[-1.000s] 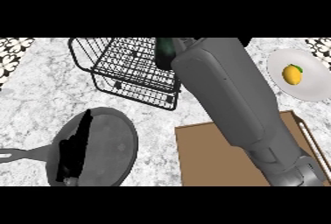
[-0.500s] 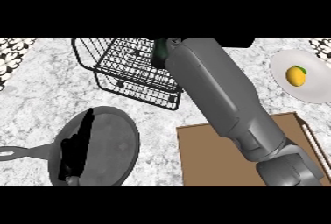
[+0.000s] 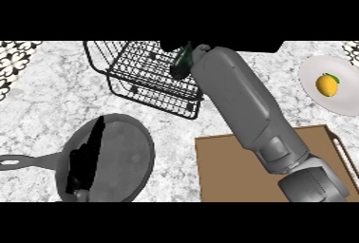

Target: Pick the eggplant from the tray and place it in the tiered basket

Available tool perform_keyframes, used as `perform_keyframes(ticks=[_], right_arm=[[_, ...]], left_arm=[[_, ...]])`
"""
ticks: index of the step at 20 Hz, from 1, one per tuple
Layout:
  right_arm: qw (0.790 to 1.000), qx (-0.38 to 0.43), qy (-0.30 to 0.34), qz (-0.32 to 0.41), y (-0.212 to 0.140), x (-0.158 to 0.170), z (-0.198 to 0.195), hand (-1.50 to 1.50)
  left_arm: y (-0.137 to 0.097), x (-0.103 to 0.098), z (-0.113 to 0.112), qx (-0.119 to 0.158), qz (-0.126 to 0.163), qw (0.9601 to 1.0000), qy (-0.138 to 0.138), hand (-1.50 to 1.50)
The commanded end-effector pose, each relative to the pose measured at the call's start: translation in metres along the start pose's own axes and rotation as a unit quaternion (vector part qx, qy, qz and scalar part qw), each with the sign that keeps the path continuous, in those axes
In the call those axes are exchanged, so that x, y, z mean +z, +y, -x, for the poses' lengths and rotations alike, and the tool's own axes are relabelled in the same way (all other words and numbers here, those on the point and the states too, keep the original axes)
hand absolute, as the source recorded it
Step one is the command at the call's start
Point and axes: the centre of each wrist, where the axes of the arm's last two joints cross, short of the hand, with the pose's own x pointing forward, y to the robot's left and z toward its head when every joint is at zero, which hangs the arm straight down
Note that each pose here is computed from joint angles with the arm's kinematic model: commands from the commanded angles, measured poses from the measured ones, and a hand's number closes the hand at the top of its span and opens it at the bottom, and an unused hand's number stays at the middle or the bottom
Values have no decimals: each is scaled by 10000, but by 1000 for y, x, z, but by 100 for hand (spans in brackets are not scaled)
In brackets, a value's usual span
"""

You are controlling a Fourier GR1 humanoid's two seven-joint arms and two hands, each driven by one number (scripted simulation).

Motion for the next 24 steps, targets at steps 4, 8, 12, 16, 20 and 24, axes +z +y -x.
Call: perform_keyframes(ticks=[4, 8, 12, 16, 20, 24], right_arm=[[9893, -1424, -220, 219, -3, 0, -4, -150], [9767, -1773, -538, 1087, -16, -4, -4, -150], [9611, -1852, -176, 2043, -51, -19, -2, -150], [9512, -2097, 146, 2258, -80, -17, 26, -150], [9490, -2094, 167, 2351, -144, -10, 60, -150], [9519, -2032, 215, 2283, -209, 8, 95, -150]], left_arm=[[7, 8, 9, -10, 43, 9997, 252, 0], [2, 9, 12, 49, -219, 9990, 381, 0], [4, 10, 12, 133, -284, 9988, 385, 0], [21, 19, 31, 136, -382, 9978, 527, 0], [28, 22, 26, 105, -529, 9972, 525, 0], [21, 18, 21, 183, -695, 9959, 558, 0]])
